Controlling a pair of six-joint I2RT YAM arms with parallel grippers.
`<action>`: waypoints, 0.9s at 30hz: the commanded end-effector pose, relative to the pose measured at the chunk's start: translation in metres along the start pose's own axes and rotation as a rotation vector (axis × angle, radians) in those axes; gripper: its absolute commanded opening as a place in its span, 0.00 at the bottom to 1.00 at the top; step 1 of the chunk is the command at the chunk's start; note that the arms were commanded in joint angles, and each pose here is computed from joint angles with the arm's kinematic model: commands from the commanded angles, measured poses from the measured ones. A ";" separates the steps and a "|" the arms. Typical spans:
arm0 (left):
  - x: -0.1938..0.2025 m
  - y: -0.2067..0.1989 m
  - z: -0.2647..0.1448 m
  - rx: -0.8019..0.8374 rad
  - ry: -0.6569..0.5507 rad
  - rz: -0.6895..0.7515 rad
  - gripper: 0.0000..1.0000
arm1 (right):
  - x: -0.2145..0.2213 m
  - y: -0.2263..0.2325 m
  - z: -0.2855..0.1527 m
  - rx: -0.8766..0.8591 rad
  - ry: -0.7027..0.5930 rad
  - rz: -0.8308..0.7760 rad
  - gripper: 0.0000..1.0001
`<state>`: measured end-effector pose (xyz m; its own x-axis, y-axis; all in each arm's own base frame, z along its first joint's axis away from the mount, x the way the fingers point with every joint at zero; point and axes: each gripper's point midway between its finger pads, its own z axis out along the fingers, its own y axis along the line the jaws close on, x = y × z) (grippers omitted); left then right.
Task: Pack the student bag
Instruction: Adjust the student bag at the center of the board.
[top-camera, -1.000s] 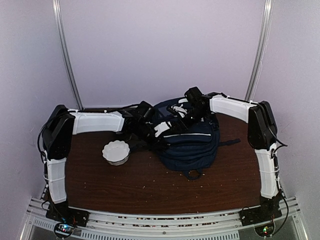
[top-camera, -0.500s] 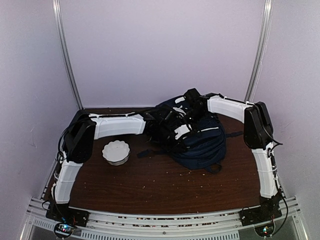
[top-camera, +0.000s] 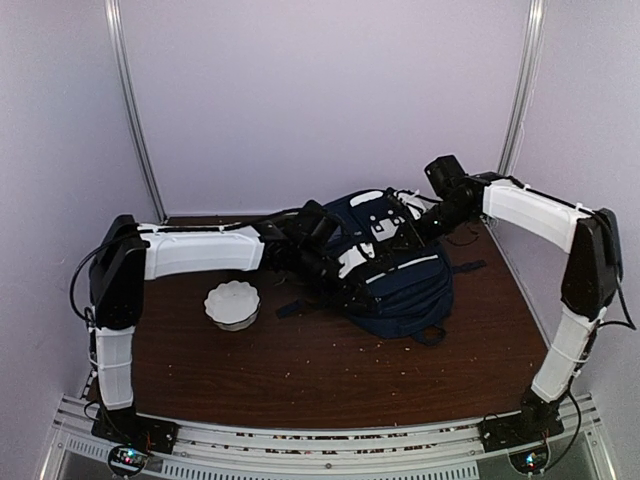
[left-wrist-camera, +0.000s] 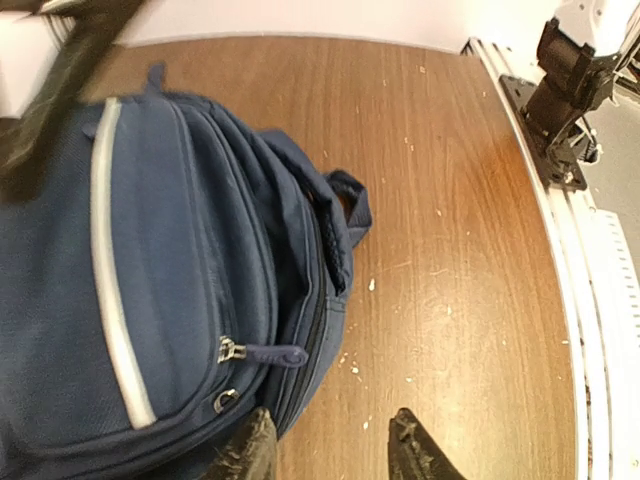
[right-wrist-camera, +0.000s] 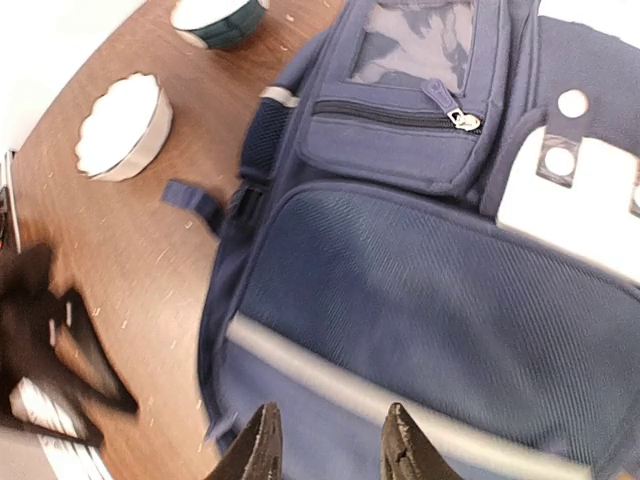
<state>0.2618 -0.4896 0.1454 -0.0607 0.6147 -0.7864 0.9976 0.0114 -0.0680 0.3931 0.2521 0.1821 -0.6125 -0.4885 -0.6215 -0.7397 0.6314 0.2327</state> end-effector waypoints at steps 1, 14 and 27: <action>-0.009 0.008 -0.032 -0.102 -0.046 0.073 0.40 | 0.028 0.018 -0.018 0.017 0.014 -0.035 0.35; 0.026 0.079 -0.052 -0.433 -0.056 -0.052 0.40 | 0.099 0.071 0.026 -0.203 0.301 0.096 0.43; 0.031 0.076 -0.052 -0.428 -0.075 -0.087 0.41 | 0.090 0.064 0.056 -0.175 0.353 0.255 0.48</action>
<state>0.3341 -0.4243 0.1361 -0.1438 0.5811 -0.8010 0.9191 0.3784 0.1095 0.2989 0.2751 0.1005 -0.7799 -0.5655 -0.2683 -0.6184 0.6300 0.4698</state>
